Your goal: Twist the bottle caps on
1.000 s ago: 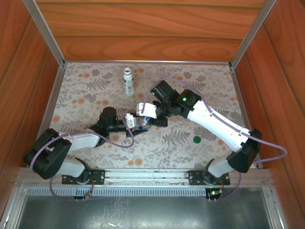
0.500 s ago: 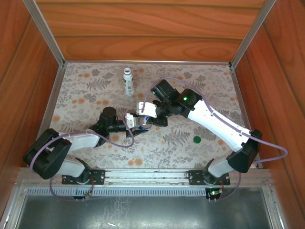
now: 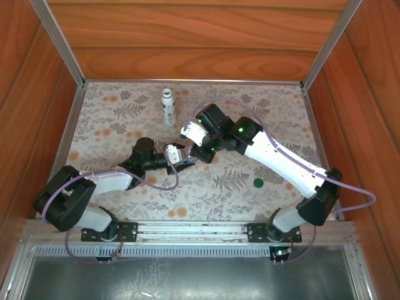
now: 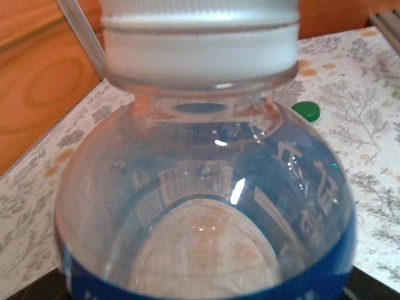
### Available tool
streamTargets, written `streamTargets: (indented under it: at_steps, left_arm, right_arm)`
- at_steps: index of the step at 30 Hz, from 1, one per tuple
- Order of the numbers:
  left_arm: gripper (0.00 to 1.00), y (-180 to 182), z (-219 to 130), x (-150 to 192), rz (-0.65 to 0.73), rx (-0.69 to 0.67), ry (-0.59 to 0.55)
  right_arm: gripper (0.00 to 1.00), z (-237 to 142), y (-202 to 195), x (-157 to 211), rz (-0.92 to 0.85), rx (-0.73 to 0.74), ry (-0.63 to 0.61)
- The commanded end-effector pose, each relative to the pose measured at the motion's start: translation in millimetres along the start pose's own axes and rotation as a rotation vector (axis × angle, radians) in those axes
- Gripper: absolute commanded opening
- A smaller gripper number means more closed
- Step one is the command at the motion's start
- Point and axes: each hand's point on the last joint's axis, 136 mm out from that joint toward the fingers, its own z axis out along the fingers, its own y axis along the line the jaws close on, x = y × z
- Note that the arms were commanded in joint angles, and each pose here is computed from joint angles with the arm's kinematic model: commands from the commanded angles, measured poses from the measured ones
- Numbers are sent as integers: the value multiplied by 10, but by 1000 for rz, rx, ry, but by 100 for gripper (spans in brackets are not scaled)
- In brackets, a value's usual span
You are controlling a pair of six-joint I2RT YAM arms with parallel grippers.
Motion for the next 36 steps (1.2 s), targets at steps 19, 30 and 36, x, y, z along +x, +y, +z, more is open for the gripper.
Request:
streamTargets:
  at_steps: [19, 30, 36]
  left_arm:
    - [57, 63, 40, -123, 1, -1, -28]
    - [57, -2, 72, -748, -261, 215, -185]
    - [57, -28, 63, -864, -278, 253, -206]
  right_arm:
    - [49, -103, -90, -78, 265, 53, -26]
    - [69, -732, -34, -363, 32, 124, -608]
    - [68, -764, 119, -325, 9, 52, -669]
